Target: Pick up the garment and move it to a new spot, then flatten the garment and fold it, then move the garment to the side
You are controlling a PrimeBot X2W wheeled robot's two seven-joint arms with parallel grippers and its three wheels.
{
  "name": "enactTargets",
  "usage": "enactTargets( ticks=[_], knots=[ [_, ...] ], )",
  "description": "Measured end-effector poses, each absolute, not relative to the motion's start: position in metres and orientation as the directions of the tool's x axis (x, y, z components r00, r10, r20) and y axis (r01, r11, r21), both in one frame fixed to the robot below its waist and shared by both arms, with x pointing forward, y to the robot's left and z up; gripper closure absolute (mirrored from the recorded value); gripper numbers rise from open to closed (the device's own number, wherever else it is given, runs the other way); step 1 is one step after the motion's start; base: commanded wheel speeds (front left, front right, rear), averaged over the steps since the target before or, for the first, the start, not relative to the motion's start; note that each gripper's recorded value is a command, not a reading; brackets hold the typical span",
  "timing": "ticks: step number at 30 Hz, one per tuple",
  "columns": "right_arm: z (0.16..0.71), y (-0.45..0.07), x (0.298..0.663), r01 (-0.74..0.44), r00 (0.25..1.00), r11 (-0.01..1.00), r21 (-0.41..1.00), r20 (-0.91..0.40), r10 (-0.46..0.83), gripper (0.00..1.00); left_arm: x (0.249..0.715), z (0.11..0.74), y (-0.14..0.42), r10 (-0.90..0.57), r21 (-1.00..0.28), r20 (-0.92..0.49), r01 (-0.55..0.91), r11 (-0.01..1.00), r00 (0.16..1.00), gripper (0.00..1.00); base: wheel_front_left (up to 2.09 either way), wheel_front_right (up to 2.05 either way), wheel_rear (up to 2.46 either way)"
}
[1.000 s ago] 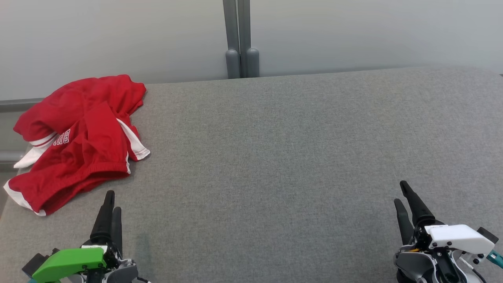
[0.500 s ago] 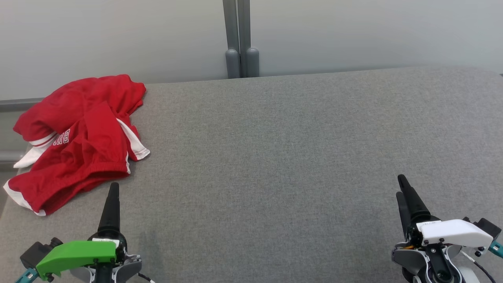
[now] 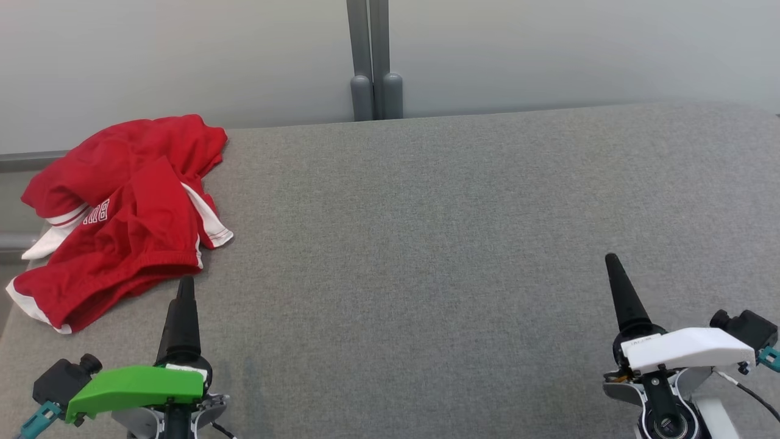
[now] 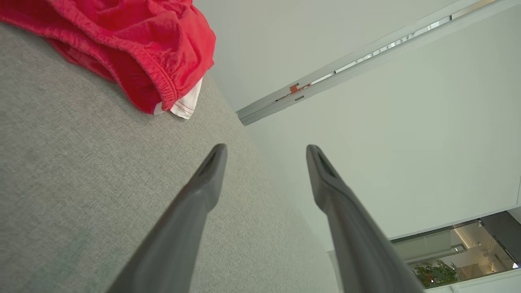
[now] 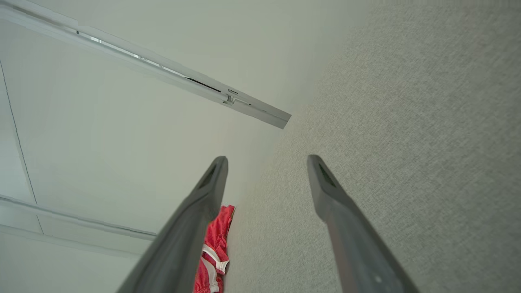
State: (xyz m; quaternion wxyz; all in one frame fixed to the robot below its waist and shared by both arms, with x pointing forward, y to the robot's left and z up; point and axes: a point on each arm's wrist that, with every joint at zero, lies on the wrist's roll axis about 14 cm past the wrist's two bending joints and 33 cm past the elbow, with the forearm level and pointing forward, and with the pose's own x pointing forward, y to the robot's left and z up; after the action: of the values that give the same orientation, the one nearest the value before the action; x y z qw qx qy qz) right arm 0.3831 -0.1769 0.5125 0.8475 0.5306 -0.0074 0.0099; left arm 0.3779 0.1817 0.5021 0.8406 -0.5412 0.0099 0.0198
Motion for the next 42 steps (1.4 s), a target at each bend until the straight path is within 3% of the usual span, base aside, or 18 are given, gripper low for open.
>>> enactTargets(
  ticks=[11, 24, 42],
  knots=[
    [0.522, -0.16, 0.383, -0.085, 0.996, 0.621, 0.779, 0.062, 0.059, 0.0, 0.376, 0.505, 0.18, 0.032, -0.809, -0.024, -0.038, 0.587, 0.999, 0.0, 0.0, 0.0, 0.0],
    [0.521, -0.153, 0.381, -0.108, 0.994, 0.747, 0.656, 0.073, 0.08, 0.0, 0.371, 0.506, 0.172, 0.014, -0.645, -0.002, -0.012, 0.764, 1.0, 0.0, 0.0, 0.0, 0.0],
    [0.521, -0.139, 0.378, -0.159, 0.987, 0.865, 0.475, 0.09, 0.132, 0.0, 0.362, 0.501, 0.171, 0.009, -0.47, 0.009, -0.003, 0.882, 1.0, 0.0, 0.0, 0.0, 0.0]
  ],
)
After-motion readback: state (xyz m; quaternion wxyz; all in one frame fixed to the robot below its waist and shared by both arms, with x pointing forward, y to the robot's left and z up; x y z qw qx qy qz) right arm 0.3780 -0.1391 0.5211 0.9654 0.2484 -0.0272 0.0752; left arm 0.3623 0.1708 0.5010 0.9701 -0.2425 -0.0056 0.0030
